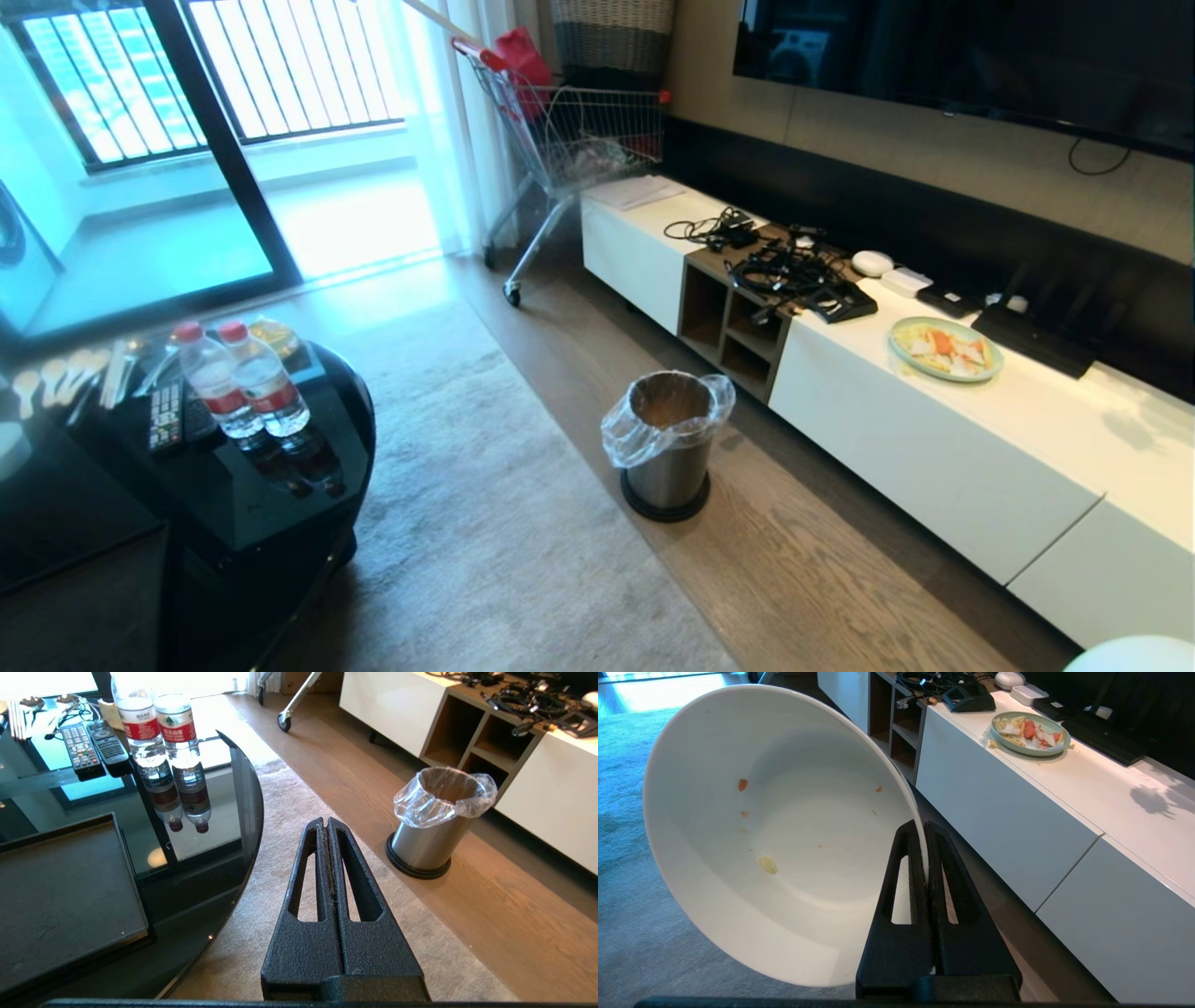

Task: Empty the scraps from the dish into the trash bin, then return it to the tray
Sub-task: Put the bowl back to the table

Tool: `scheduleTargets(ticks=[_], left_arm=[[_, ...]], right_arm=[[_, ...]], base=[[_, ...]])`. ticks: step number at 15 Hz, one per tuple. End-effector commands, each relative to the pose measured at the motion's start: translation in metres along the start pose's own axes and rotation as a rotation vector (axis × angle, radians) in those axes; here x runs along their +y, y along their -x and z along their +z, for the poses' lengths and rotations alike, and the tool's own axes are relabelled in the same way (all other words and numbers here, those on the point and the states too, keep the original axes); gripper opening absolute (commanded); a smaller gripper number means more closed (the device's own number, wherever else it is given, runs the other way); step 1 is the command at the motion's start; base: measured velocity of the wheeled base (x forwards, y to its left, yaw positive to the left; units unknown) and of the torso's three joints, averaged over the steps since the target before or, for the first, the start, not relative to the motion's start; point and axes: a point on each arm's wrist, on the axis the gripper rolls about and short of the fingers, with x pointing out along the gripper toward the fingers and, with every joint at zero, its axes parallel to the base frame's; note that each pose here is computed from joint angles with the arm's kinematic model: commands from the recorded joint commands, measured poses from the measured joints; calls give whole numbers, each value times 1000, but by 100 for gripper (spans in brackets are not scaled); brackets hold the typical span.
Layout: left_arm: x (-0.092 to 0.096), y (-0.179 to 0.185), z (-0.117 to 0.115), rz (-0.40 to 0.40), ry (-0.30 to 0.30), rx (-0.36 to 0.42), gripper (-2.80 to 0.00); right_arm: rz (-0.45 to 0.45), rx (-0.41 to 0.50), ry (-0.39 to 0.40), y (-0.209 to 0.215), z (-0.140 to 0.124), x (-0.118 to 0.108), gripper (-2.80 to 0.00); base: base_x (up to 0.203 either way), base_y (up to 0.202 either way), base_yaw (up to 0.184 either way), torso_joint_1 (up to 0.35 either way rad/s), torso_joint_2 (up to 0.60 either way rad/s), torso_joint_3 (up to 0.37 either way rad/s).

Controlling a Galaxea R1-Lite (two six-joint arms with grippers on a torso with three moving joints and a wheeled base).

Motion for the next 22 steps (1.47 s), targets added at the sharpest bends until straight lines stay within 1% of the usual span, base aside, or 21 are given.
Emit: scheduleTargets(ticks=[1, 16, 22], left_arm=[[0, 0, 0, 0, 1, -1, -280], [0, 0, 0, 0, 1, -1, -280], [0, 0, 0, 0, 1, -1, -280]], right_arm=[[1, 2, 1, 0, 0, 0, -280], [1, 2, -4, 0, 0, 0, -280], [1, 2, -2, 0, 0, 0, -280]], base=[[0, 0, 0, 0, 0, 0], [0, 0, 0, 0, 0, 0], [0, -8, 149, 1, 2, 4]])
